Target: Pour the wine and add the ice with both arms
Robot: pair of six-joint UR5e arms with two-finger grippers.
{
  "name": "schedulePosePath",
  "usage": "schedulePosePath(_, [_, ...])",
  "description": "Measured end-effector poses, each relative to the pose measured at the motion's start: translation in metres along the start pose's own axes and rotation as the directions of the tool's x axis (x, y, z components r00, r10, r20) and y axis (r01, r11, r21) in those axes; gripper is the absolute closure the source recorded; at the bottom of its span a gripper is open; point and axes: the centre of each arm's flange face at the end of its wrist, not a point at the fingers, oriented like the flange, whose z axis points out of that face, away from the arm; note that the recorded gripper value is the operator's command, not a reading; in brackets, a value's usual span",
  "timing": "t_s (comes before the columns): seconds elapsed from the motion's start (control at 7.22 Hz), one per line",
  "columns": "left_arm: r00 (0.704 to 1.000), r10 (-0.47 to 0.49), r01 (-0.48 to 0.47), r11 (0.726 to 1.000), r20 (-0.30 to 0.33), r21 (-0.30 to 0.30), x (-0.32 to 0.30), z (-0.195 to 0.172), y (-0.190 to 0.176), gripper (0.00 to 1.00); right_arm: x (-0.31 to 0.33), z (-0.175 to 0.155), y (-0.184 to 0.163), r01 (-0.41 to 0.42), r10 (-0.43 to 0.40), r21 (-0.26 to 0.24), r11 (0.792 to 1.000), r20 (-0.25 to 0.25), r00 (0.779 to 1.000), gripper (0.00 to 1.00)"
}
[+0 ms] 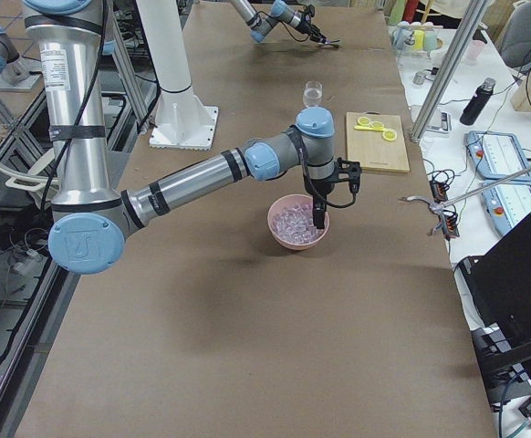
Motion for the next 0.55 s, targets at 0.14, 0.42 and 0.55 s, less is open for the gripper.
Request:
schedulePosePath(0.14, [0.999,-0.005,0.004,1.0,-0.043,-0.024,0.006,-0.012,-0.004,0.47,-0.001,-0.001,0.0,0.002,-0.002,0.002,1.0,0.001,1.0,0.0])
schedulePosePath(0.42, [0.997,-0.014,0.009,0.998,-0.082,-0.058,0.004,-0.027,-0.009,0.37,-0.003,-0.003,-0.001,0.004,-0.004,0.006,1.0,0.004,1.0,0.0])
schedulePosePath(0.55, [0.996,-0.022,0.014,0.996,-0.089,-0.084,-0.002,-0.028,-0.021,0.36,-0.002,-0.002,-0.001,0.004,-0.004,0.006,1.0,0.002,1.0,0.0])
